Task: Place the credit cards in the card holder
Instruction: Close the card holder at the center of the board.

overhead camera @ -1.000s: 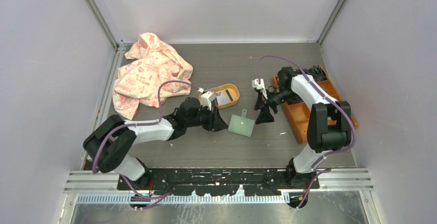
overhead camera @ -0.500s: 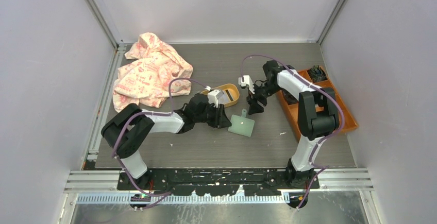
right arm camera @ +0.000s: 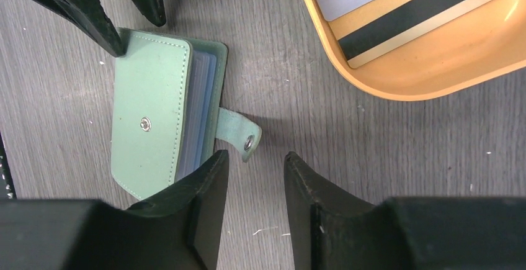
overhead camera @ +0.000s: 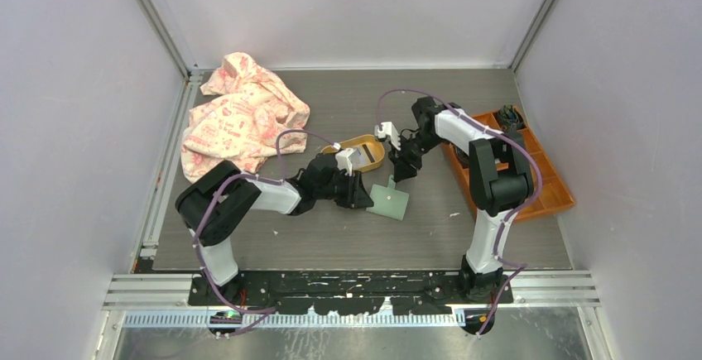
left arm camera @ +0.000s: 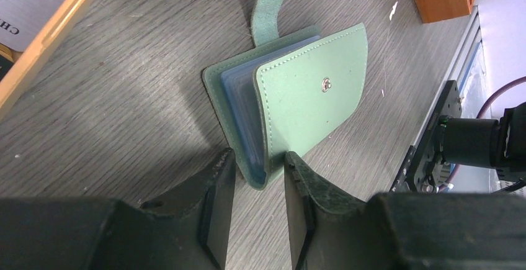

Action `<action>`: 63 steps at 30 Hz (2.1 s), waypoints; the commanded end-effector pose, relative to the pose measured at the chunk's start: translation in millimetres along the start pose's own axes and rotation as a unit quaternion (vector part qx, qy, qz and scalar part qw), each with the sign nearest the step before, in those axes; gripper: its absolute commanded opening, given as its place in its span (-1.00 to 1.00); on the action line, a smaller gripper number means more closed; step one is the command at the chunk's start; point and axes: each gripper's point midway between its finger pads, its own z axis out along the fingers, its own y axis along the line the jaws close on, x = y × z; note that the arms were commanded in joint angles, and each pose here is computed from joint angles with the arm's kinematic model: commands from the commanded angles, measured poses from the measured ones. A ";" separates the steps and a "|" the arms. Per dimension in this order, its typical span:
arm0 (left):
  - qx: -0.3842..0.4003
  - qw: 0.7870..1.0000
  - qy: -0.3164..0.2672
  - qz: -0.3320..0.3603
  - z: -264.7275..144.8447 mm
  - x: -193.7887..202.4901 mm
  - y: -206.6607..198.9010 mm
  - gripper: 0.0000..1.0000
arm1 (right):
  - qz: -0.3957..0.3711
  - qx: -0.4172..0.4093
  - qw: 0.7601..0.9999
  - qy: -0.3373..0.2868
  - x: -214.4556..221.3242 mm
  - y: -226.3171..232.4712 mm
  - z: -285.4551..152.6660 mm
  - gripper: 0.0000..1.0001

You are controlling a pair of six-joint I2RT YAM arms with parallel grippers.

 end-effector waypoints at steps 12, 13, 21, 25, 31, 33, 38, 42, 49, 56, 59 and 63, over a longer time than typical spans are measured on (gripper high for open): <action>0.036 0.999 -0.034 0.008 3.4 -23.1 -18.6 -0.44 | -0.026 -0.038 0.999 -0.001 -19.5 14.7 -4.1 -0.98; 0.035 0.999 -0.035 0.007 3.1 -23.7 -19.1 -0.46 | -0.028 -0.038 0.999 -0.004 -20.8 16.9 -5.5 -0.98; 0.025 0.997 -0.073 -0.002 -19.5 -36.5 -27.7 -0.44 | -0.046 -0.014 0.999 -0.025 -27.4 26.5 -12.9 -0.98; 0.043 0.995 -0.092 -0.001 -33.4 -47.4 -45.1 -0.45 | -0.044 -0.009 0.999 -0.031 -28.8 28.8 -13.6 -0.98; 0.088 0.992 -0.085 -0.012 -23.3 -47.3 -70.3 -0.60 | -0.026 -0.007 0.999 -0.040 -31.9 29.1 -12.7 -0.98; 0.094 0.992 -0.077 -0.021 -14.0 -43.4 -70.2 -0.70 | -0.022 -0.005 0.999 -0.043 -33.1 29.8 -13.2 -0.99; 0.088 0.993 -0.060 -0.049 10.4 -32.2 -55.0 -0.82 | -0.026 -0.001 0.999 -0.047 -33.5 32.5 -14.0 -0.98; 0.066 0.995 -0.049 -0.064 23.5 -19.3 -35.7 -0.89 | -0.035 -0.004 0.998 -0.047 -30.5 37.2 -13.0 -0.98; 0.031 0.995 -0.035 -0.084 30.7 -1.0 -13.0 -0.97 | -0.069 0.001 0.997 -0.027 -23.0 48.9 -7.7 -0.98; 0.032 0.995 -0.036 -0.085 29.6 0.8 -12.0 -0.99 | -0.107 0.014 0.994 0.033 -6.5 51.8 3.5 -0.98; 0.033 0.995 -0.036 -0.085 29.3 1.9 -11.8 -0.99 | -0.122 0.014 0.991 0.056 3.1 54.6 7.5 -0.99; 0.037 0.995 -0.035 -0.088 29.5 3.8 -12.1 -1.00 | -0.139 0.025 0.987 0.072 7.3 54.1 7.5 -0.98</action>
